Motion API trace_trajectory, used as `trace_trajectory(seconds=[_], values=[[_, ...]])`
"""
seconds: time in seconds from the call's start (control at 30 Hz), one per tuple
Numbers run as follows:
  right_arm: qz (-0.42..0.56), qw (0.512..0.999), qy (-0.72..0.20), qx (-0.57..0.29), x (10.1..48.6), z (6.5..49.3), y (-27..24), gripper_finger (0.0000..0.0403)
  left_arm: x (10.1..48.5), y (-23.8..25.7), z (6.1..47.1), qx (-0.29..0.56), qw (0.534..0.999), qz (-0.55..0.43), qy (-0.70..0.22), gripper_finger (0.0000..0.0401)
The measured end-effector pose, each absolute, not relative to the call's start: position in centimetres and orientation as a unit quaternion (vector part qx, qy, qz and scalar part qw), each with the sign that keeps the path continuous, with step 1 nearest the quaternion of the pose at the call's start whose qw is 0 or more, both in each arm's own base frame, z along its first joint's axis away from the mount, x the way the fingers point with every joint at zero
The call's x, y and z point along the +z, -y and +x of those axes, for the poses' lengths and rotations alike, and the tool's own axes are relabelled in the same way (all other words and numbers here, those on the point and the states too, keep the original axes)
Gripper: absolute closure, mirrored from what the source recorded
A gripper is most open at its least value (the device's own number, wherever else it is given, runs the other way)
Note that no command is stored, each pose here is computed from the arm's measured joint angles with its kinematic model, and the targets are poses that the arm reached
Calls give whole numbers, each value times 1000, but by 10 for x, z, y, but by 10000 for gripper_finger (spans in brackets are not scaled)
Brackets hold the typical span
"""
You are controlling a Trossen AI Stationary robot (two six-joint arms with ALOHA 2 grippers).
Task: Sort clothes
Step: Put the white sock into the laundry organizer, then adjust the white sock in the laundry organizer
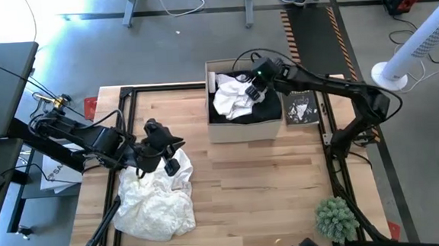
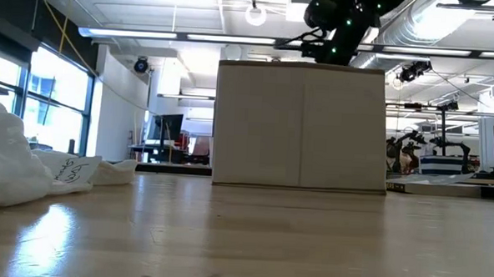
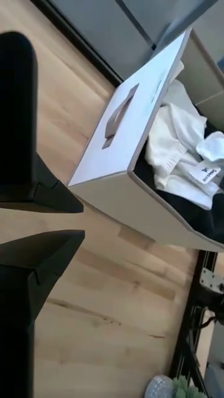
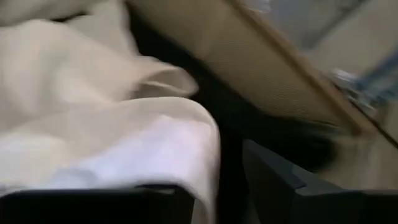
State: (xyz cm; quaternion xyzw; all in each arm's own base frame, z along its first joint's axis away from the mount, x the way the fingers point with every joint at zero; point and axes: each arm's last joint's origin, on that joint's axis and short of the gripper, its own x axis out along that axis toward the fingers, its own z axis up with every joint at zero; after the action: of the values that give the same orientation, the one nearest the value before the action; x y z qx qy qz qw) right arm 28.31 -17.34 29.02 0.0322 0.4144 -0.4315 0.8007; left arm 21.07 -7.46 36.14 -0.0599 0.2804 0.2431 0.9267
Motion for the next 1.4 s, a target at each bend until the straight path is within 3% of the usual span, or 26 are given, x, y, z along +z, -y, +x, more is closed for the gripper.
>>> trace_trajectory(seconds=[0.13,0.23,0.53,0.73,0.9,1.1,1.23,1.4], values=[[19,751,-430,-501,312,274,172,279,362,74,210,254,926,-55,-273,348],[18,742,-438,-507,327,271,169,279,362,73,210,263,926,-51,-268,348],[52,784,-444,-430,333,279,157,279,363,73,210,269,925,-48,-264,348],[89,799,-479,-352,300,278,157,286,363,73,210,269,925,-48,-264,348],[139,786,-442,-409,261,264,185,310,363,73,210,268,925,-48,-264,348],[179,790,-468,-355,236,255,191,330,363,73,210,268,925,-48,-264,348],[155,782,-490,-352,255,259,191,332,363,73,210,272,925,-46,-262,348],[121,814,-450,-345,319,272,184,332,362,73,210,272,925,-46,-263,348]])
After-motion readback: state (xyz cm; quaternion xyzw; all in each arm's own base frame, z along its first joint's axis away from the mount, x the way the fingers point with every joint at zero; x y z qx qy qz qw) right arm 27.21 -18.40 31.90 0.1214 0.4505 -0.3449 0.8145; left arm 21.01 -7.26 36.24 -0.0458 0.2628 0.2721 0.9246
